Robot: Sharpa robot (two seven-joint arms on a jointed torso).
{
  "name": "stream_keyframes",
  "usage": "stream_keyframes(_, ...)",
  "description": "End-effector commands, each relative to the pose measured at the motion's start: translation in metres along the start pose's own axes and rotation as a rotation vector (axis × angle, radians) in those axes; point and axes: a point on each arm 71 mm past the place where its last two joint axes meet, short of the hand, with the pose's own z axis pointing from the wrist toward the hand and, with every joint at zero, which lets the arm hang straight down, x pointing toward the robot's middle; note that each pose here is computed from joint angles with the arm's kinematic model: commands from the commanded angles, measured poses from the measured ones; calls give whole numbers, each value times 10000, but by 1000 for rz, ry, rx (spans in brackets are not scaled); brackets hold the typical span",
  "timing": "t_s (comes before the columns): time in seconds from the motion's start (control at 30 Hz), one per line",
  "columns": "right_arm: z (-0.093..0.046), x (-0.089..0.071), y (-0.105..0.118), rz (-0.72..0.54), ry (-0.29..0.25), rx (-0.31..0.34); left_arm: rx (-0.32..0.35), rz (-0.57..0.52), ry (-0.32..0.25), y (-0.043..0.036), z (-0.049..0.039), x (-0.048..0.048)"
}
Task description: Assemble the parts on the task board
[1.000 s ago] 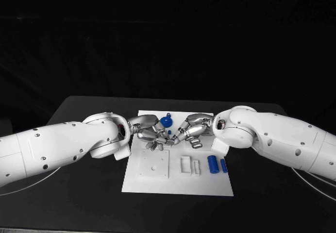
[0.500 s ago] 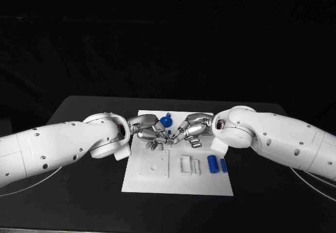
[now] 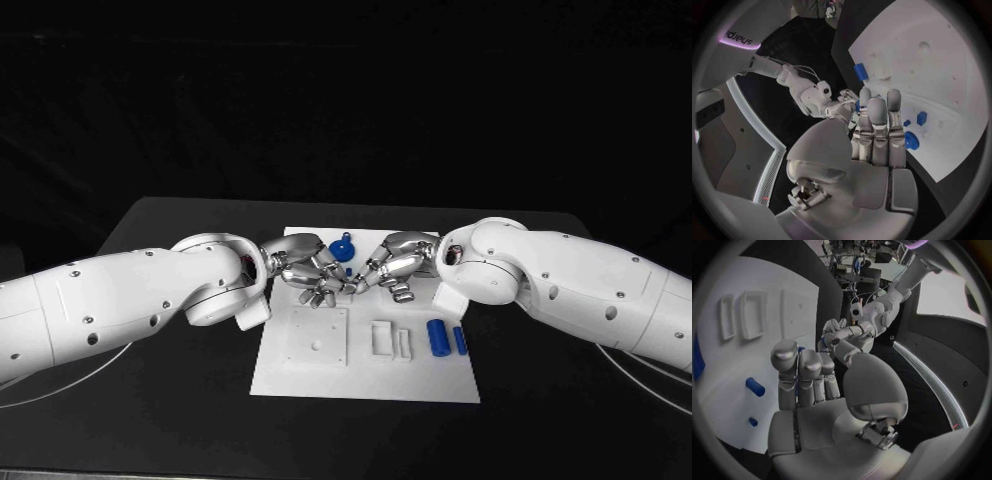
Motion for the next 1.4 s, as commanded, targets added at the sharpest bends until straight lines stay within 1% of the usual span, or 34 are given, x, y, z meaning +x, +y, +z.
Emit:
stream_keyframes(0.03, 22, 34, 12, 14, -6, -18, 55, -68, -19, -103, 27, -2)
stream_keyframes(0.2, 8, -11, -10, 24, -42, -17, 46, -96, -29, -88, 25, -17)
stream_keyframes(0.53, -74, -182, -114, 86, -169, -30, -2, -168, -45, -19, 12, -61)
stream_keyframes(0.63, -113, -238, -155, 114, -214, -42, -22, -175, -40, 9, 6, -70)
stream_keyframes(0.77, -177, -326, -207, 146, -272, -61, -67, -176, -26, 61, -9, -89)
stream_keyframes(0.83, -220, -390, -233, 157, -307, -72, -103, -169, -11, 91, -20, -115)
stream_keyframes(0.97, -327, -538, -260, 169, -377, -92, -197, -137, 17, 128, -41, -214)
stream_keyframes(1.1, -457, -705, -270, 165, -451, -110, -335, -98, 49, 163, -59, -355)
stream_keyframes(1.13, -476, -729, -272, 164, -461, -113, -356, -91, 52, 167, -61, -380)
stream_keyframes(1.17, -524, -789, -277, 160, -487, -118, -410, -72, 60, 178, -63, -448)
stream_keyframes(1.2, -550, -822, -281, 156, -502, -120, -441, -58, 64, 186, -64, -491)
stream_keyframes(1.27, -594, -879, -288, 149, -529, -125, -498, -27, 74, 198, -63, -569)
stream_keyframes(1.33, -622, -915, -293, 144, -546, -128, -539, -2, 85, 204, -57, -624)
stream_keyframes(1.4, -648, -949, -298, 137, -563, -130, -589, 34, 102, 207, -34, -685)
